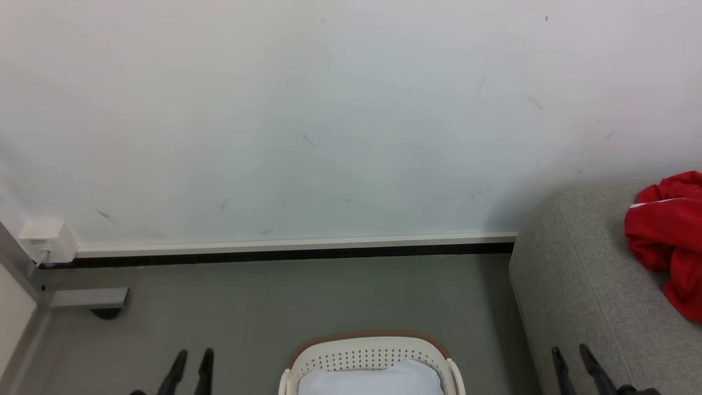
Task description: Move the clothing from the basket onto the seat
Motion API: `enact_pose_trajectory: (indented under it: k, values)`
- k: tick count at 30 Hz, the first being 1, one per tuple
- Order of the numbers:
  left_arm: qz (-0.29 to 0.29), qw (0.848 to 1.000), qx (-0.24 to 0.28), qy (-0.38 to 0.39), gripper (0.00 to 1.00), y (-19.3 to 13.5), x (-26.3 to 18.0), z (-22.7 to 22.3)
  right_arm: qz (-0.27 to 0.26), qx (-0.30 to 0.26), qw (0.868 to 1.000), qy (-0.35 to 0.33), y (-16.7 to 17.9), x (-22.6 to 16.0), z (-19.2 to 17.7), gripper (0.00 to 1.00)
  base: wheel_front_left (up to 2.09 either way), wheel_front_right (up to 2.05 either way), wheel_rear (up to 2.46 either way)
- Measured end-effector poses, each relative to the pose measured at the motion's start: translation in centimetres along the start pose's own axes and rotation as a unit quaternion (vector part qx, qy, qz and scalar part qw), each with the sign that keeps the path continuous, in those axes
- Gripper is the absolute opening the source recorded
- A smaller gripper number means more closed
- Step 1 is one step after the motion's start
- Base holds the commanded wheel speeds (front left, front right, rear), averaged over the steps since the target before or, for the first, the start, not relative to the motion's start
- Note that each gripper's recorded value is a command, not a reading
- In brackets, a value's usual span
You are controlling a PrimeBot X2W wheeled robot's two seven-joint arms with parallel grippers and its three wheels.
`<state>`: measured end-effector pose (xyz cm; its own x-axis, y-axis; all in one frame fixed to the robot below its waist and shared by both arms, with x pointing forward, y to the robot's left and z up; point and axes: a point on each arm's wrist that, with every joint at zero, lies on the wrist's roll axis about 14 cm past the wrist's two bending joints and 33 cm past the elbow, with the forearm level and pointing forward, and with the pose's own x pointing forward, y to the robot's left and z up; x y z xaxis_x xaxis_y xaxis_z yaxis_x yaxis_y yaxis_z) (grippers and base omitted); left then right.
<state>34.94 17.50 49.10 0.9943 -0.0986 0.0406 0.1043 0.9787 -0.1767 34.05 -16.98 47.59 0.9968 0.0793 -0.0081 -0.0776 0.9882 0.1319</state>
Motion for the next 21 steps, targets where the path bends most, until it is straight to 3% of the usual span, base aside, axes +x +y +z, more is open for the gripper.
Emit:
enact_pose_trajectory:
  k: [5,21]
  values:
    - [0.008,0.999,-0.017,0.031,0.00,-0.1,-0.8,-2.0,-0.010,0.017,0.999,0.034,-0.2,-0.9,-2.0,0.00,0.00,0.00,0.00]
    - [0.049,0.986,-0.156,0.034,0.00,1.0,-0.2,-1.8,-0.051,0.160,0.985,0.034,-1.6,-0.3,-1.7,0.00,0.00,0.00,0.00]
